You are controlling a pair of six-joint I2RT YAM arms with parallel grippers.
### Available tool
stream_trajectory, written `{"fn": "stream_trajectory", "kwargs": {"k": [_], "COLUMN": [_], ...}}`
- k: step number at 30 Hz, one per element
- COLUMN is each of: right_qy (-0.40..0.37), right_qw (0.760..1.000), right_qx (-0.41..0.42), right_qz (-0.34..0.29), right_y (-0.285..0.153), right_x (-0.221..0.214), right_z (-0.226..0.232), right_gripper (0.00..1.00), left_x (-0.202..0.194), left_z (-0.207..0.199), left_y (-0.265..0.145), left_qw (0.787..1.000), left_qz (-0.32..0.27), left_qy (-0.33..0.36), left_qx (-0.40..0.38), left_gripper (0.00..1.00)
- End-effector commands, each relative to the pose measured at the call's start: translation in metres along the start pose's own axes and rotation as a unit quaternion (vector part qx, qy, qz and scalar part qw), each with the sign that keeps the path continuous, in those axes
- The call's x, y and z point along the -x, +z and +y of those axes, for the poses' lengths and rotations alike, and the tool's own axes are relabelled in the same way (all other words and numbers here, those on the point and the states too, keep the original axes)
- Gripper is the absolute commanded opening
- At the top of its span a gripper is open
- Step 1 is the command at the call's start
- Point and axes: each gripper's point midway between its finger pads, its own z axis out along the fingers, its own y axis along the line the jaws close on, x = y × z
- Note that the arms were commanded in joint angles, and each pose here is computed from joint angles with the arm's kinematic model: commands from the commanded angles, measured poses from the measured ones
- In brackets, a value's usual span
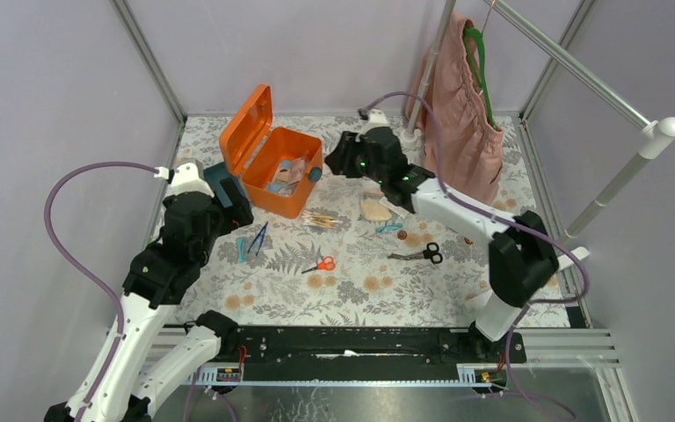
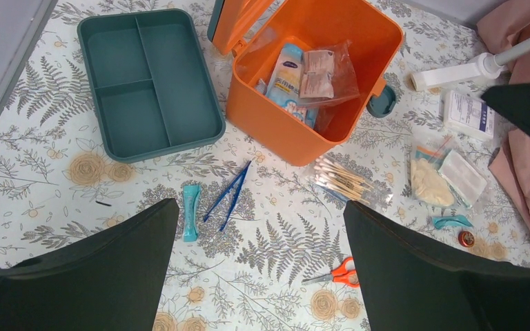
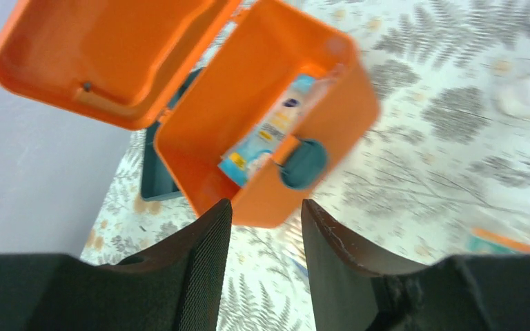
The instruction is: Organize the medicine kit
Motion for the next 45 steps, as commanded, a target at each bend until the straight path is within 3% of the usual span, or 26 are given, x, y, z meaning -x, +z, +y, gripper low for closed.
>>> {"fn": "stream_trajectory", "kwargs": {"k": [1,5,8,13,21,26,30,38,45], "right_qy": [-0.004,-0.012,-0.044,-0.151,-0.403,-0.487,-0.560,-0.630,-0.657], "right_qw": [0.998,0.995,0.996,0.987,0.904,0.862,0.814,0.759,0.733], "right_qx": [-0.056,-0.096,-0.082,-0.025,-0.043,-0.026,-0.036,-0.060,-0.063], "right_qz": [-0.022,-0.009,0.005,0.059,0.138,0.136,0.148,0.155,0.165], "right_y": [-0.042,-0.070,-0.088,-0.094,-0.069,-0.053,-0.040,-0.014,-0.005], "right_x": [0.018,-0.007,-0.011,-0.040,-0.119,-0.144,-0.166,-0.179,-0.190], "right_z": [-0.040,-0.075,-0.075,-0.065,-0.039,-0.017,-0.012,-0.019,-0.027], "right_gripper": [0.51,0.53,0.63,0.63,0.66,0.70,0.72,0.72,0.69], "left_x": [0.003,0.001,0.001,0.006,0.025,0.028,0.025,0.023,0.020], "left_z": [-0.004,-0.005,-0.007,-0.008,-0.004,-0.002,-0.001,0.000,0.001], "left_y": [0.002,0.004,0.006,0.006,0.000,-0.002,-0.003,-0.005,-0.004], "left_qw": [1.000,1.000,1.000,1.000,1.000,0.999,0.999,1.000,1.000], "left_qz": [-0.005,-0.002,0.000,-0.006,-0.030,-0.033,-0.030,-0.027,-0.024], "left_qy": [-0.003,-0.004,-0.004,-0.003,0.003,0.009,0.009,0.006,0.009], "left_qx": [-0.005,-0.007,-0.008,-0.007,0.005,0.009,0.010,0.009,0.011], "left_gripper": [0.99,0.99,0.99,0.99,0.99,0.99,0.99,0.99,0.99]}}
